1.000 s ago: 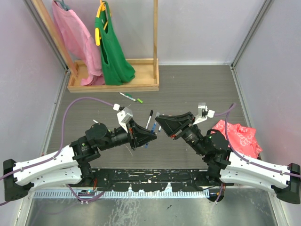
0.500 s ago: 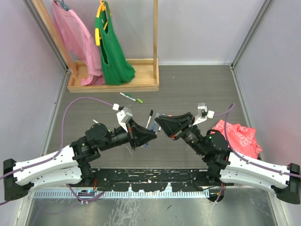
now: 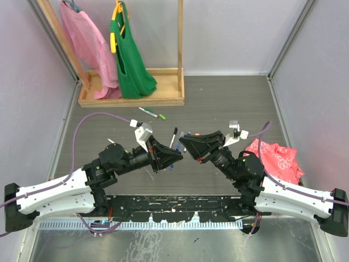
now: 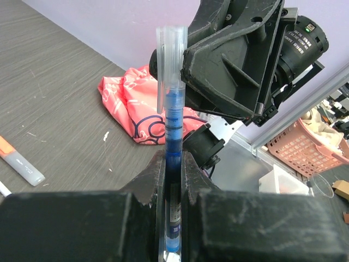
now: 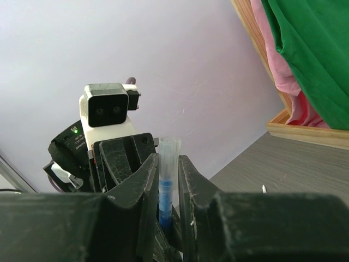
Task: Insert the pens into the pen caps
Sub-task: Insert the pen cap onto the pen.
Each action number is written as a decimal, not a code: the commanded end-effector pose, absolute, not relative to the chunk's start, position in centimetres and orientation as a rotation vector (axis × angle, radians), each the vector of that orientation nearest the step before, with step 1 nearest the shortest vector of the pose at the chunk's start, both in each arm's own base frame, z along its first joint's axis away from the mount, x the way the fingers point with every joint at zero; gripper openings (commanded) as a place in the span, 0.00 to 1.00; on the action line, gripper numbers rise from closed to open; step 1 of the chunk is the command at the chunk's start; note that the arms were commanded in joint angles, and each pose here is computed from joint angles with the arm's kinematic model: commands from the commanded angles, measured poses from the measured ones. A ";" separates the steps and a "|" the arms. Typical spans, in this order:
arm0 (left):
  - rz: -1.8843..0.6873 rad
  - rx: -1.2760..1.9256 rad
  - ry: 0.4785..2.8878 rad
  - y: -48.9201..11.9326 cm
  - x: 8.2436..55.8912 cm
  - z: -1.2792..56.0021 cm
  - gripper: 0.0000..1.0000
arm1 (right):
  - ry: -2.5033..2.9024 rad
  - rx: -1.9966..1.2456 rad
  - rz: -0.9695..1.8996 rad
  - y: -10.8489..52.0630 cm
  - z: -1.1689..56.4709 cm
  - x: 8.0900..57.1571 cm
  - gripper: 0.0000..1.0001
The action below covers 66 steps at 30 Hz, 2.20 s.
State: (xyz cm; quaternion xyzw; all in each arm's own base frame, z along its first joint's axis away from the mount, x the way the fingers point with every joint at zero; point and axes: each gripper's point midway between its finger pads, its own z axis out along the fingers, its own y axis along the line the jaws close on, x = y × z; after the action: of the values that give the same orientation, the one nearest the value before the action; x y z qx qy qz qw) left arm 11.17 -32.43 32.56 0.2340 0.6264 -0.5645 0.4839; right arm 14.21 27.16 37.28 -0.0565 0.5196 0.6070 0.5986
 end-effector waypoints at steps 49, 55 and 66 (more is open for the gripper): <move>-1.033 0.696 1.706 -28.7 12.5 31.9 0.00 | 1.509 0.067 1.246 28.1 39.9 18.1 0.61; -1.039 0.694 1.704 -28.8 12.5 31.9 0.00 | 1.548 0.051 1.280 29.4 38.8 17.8 0.55; -1.047 0.698 1.706 -29.4 12.6 31.7 0.00 | 1.572 0.028 1.292 30.0 37.8 17.6 0.33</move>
State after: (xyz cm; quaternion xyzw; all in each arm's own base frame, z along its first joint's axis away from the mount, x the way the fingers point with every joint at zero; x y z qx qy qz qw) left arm 12.55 -28.90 29.03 0.2914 0.7289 -0.4074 0.4667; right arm 18.01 29.85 34.92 0.0034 0.6870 0.5046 0.5228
